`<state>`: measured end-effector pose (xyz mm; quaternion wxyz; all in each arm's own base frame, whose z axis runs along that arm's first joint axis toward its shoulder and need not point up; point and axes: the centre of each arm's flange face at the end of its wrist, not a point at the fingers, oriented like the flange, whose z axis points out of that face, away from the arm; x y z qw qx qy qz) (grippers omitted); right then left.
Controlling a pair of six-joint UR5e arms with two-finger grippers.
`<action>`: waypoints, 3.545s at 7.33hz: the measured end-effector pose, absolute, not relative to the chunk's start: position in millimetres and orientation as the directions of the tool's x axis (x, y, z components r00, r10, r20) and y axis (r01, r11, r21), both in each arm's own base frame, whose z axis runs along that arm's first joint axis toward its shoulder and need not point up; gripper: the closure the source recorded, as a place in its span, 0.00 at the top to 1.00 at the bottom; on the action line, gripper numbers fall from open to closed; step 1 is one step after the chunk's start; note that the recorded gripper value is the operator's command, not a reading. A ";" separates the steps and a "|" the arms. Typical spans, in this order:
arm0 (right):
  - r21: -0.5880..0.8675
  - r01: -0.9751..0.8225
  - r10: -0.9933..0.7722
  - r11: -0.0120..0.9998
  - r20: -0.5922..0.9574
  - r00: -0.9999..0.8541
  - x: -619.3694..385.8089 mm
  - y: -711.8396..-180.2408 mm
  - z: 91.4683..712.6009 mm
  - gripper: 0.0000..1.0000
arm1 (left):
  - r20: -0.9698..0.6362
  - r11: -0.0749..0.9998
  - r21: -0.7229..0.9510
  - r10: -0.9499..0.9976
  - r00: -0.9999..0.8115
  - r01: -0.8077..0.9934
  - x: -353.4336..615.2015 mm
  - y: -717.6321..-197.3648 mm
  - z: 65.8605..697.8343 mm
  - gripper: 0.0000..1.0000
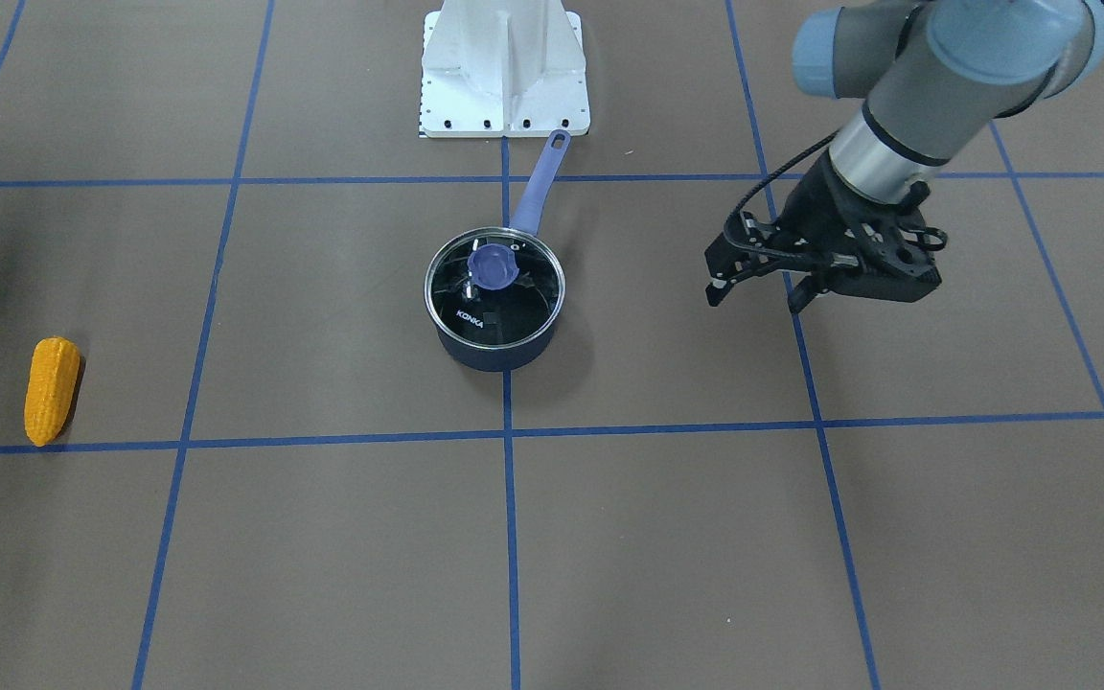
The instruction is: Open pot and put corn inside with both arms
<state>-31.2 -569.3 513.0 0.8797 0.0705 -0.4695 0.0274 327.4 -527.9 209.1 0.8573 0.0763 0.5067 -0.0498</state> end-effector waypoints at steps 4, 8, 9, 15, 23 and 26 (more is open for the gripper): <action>0.120 -0.115 -0.028 0.986 0.801 0.598 -84.3 -585.1 484.5 1.00 | -0.826 0.979 0.089 -0.031 0.563 0.183 407.0 -485.6 109.6 0.97; 0.122 -0.040 -0.068 0.992 0.763 0.642 -138.7 -580.9 501.2 1.00 | -0.783 0.990 0.072 -0.020 0.622 0.123 489.5 -452.6 50.0 0.98; 0.116 -0.021 -0.074 0.993 0.753 0.654 -148.1 -579.1 511.3 1.00 | -0.776 0.989 0.075 -0.020 0.631 0.124 511.1 -438.6 46.2 0.97; 0.139 0.036 -0.129 0.990 0.752 0.647 -181.0 -560.4 551.6 1.00 | -0.737 0.994 0.083 0.016 0.676 0.066 578.7 -429.7 77.3 0.95; 0.150 0.035 -0.137 0.988 0.759 0.637 -182.5 -561.4 545.8 1.00 | -0.728 0.993 0.112 0.062 0.683 0.029 588.8 -437.4 91.9 0.46; 0.150 0.035 -0.137 0.988 0.759 0.636 -182.4 -561.1 545.6 1.00 | -0.730 0.993 0.111 0.059 0.681 0.034 585.6 -439.6 90.5 0.43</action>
